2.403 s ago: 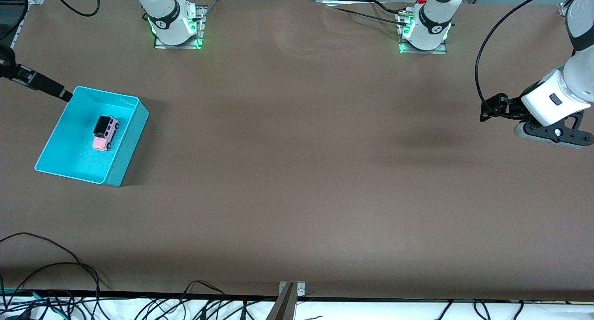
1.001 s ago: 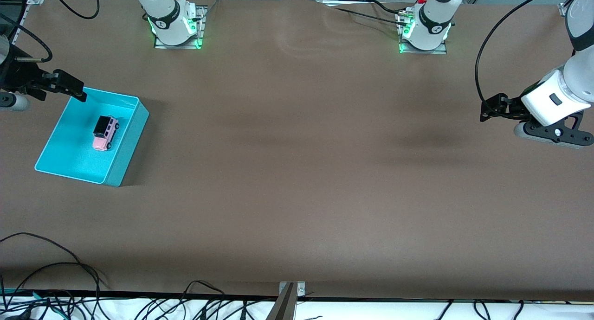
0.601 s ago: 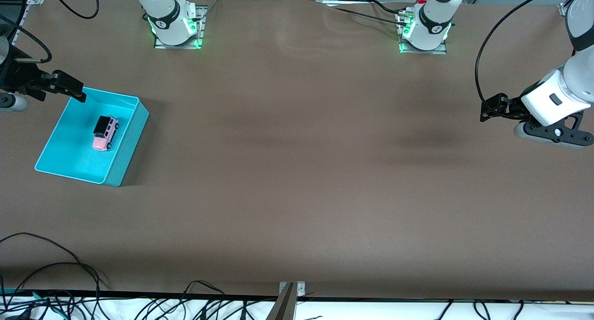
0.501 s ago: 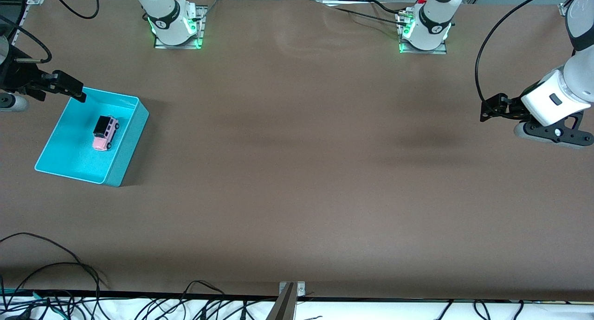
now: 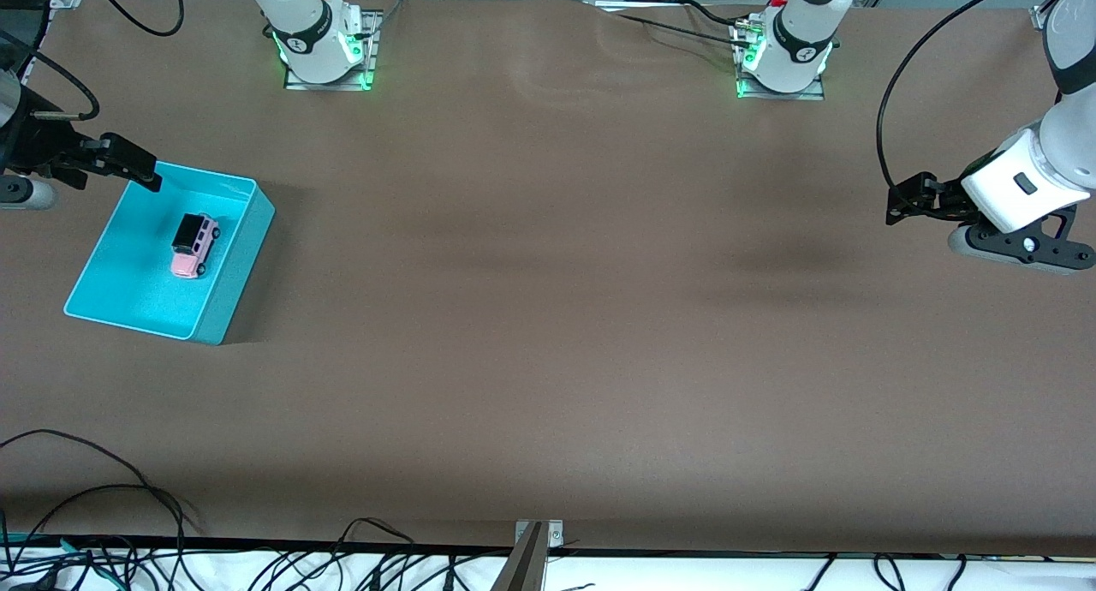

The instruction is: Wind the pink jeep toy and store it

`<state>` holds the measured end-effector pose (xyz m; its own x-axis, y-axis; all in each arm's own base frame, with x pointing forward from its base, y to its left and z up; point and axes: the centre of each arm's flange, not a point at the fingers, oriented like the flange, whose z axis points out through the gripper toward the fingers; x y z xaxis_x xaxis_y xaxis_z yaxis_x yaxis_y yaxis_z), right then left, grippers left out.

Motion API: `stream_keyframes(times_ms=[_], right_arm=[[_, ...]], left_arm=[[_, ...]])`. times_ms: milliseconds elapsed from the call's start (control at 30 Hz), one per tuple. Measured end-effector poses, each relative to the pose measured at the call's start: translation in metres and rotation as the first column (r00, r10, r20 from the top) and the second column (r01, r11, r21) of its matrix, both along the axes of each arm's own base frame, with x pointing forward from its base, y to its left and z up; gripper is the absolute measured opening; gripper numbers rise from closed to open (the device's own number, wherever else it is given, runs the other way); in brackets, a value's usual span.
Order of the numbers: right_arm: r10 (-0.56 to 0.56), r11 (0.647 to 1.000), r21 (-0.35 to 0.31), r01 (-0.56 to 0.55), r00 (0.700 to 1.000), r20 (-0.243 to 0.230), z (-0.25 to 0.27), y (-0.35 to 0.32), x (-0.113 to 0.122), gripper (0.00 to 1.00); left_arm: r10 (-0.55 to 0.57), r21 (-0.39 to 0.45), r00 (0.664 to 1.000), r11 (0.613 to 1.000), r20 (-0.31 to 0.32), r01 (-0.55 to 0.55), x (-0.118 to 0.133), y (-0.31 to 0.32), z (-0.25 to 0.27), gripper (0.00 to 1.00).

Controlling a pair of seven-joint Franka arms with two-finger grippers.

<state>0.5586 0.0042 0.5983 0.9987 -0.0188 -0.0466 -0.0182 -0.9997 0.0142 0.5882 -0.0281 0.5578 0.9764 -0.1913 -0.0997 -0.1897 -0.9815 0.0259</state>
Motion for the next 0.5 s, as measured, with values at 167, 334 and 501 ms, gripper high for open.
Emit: stream_keyframes(times_ms=[167,334,501], right_arm=[[-0.002,1.0,0.0,0.002,1.0,-0.002,-0.0031,-0.0011,0.0024,1.0],[-0.006,1.0,-0.001,0.006,1.0,-0.004,-0.0069,-0.0029,0.0065,1.0],[-0.008,1.0,-0.002,0.008,1.0,-0.006,-0.0088,-0.0041,0.0083,1.0]], left_arm=[[0.0,0.0,1.0,1.0,0.0,0.0,0.0,0.0,0.0,1.0],[0.0,0.0,1.0,1.0,0.0,0.0,0.0,0.0,0.0,1.0],[0.0,0.0,1.0,1.0,0.0,0.0,0.0,0.0,0.0,1.0]])
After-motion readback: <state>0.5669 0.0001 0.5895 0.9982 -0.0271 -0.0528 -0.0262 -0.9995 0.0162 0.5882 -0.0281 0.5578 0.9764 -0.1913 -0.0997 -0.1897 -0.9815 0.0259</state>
